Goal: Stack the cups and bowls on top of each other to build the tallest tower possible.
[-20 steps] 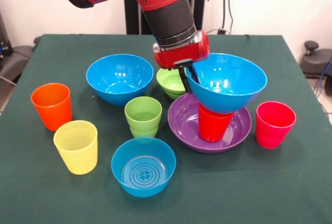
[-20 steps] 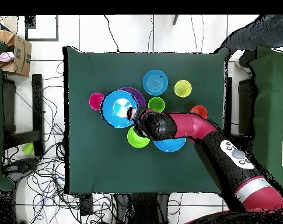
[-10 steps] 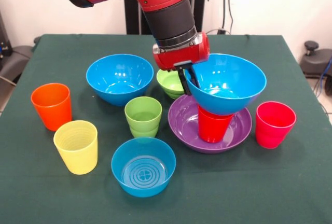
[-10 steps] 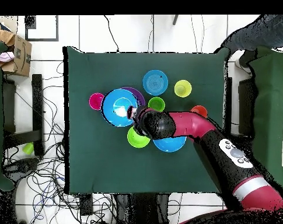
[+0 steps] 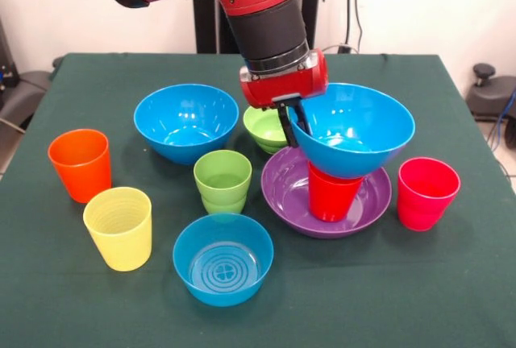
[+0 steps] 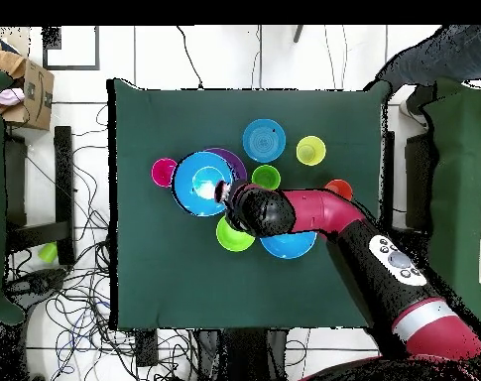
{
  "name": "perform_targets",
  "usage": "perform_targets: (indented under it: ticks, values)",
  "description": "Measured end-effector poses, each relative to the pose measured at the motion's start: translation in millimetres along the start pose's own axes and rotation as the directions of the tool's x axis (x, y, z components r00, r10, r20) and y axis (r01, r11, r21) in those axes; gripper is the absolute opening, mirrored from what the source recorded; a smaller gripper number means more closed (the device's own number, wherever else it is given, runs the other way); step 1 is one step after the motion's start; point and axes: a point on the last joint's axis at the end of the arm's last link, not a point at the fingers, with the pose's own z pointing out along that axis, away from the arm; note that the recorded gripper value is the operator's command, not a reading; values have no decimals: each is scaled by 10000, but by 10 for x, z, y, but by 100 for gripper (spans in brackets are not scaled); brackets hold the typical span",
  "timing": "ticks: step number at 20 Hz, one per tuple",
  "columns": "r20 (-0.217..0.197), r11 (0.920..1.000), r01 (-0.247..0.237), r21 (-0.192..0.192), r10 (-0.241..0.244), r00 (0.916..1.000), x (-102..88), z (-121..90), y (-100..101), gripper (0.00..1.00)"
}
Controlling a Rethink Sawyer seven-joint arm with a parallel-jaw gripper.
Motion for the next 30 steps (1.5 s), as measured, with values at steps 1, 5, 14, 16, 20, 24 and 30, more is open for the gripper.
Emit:
perform_targets:
  ticks: [1,5,14,16,20,24,30]
  values:
    - [-1,10000,12,12,-12,10000,1,0,4,0]
    - [-13,10000,47,71,-47,10000,9,3,6,0]
    - [-56,9995,-92,311,94,9999,30,15,-123,100]
    - [-55,9992,-133,370,135,9999,31,15,-158,100]
    - [-163,9985,-190,514,198,9997,48,3,-223,100]
    - [-432,9971,-164,737,196,9989,33,-116,-246,100]
    - [-1144,9919,-280,1235,422,9925,-4,-514,-244,100]
